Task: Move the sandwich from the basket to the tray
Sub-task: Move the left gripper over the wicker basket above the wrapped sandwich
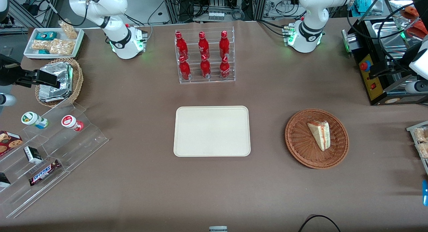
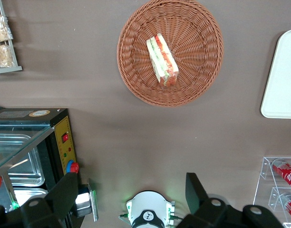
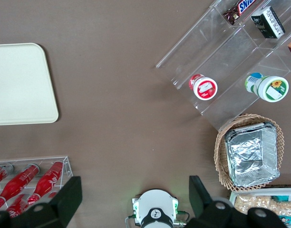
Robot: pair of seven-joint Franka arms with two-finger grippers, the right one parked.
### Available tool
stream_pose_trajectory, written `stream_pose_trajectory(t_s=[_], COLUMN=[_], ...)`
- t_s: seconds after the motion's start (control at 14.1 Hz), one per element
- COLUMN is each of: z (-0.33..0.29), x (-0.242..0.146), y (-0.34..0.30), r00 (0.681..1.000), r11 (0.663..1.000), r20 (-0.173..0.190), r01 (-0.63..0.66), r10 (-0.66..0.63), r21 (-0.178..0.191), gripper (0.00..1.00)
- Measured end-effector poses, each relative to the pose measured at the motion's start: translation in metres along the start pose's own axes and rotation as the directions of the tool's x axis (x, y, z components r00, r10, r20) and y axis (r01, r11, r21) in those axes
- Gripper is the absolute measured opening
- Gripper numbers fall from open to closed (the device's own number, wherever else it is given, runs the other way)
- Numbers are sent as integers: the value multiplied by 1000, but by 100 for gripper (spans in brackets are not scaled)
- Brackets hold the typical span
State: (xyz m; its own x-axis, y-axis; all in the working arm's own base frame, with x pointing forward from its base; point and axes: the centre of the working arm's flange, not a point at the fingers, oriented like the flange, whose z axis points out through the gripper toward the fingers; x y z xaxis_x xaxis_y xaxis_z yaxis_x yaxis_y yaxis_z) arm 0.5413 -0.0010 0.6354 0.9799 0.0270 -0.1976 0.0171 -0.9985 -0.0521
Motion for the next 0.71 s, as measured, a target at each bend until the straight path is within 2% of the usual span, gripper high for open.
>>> stream_pose_trajectory(t_s=[0.36, 0.71], z=[1, 30], x=[1, 26], y=[-2, -2], r00=[1000, 992], r11=[1000, 993], r20=[2, 25], r01=[13, 121], r10=[-13, -121], r21=[-1, -2], gripper=[100, 100])
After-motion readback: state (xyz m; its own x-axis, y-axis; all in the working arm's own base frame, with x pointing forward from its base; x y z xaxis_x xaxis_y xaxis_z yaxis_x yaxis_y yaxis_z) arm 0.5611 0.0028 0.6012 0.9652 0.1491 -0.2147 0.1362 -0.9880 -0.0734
